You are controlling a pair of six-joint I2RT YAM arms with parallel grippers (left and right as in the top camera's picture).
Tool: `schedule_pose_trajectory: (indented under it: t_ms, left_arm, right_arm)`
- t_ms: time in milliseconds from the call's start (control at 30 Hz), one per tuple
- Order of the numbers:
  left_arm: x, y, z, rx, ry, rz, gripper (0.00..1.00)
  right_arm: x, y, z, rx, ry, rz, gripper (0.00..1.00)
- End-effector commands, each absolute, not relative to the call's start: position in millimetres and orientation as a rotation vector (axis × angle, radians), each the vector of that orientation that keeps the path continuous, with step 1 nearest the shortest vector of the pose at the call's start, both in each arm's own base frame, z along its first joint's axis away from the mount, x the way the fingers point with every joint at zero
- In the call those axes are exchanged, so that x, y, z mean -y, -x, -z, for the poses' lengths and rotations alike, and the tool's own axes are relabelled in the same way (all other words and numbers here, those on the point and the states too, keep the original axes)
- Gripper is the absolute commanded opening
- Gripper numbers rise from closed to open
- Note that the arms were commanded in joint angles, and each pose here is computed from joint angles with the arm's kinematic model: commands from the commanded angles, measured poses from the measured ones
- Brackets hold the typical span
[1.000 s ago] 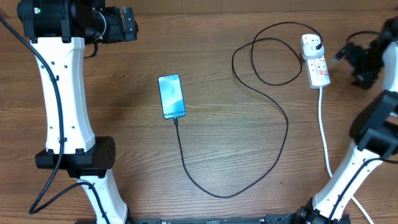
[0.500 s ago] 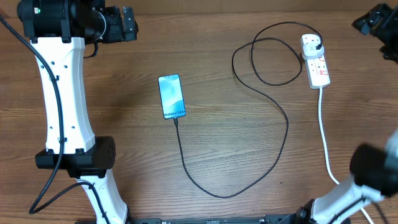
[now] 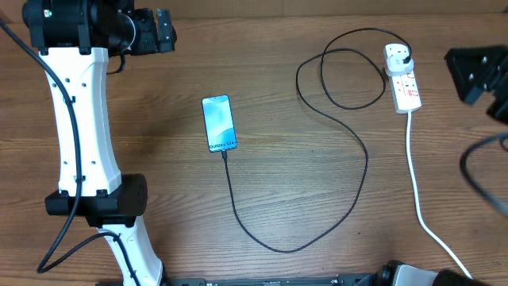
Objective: Plug charger to phone and switch on socket
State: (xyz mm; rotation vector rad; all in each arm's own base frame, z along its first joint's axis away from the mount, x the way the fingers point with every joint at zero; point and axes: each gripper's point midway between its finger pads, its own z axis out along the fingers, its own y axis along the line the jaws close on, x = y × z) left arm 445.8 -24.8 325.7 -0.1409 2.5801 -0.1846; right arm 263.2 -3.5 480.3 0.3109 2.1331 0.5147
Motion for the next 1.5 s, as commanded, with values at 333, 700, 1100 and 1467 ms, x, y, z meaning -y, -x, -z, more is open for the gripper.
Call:
schedule_pose_trajectory:
  t_ms: [333, 700, 1100, 1467]
  left_arm:
    - [24, -447, -322, -2.589, 0.151, 0.178, 1.0]
    - [24, -447, -322, -2.589, 0.151, 0.178, 1.0]
    - [24, -447, -322, -2.589, 0.151, 0.178, 1.0]
    - [24, -447, -322, -2.589, 0.151, 0.178, 1.0]
  right_arm:
    - [-35, -166, -527, -1.915, -0.083, -0.371, 1.0]
    - [-41, -159, -503, -1.931, 0.044, -0.32, 1.0]
    - [-62, -216, -426, -1.569, 0.298, -0.332, 1.0]
    - [-39, -240, -316, -1.416, -0.044, -0.386, 1.0]
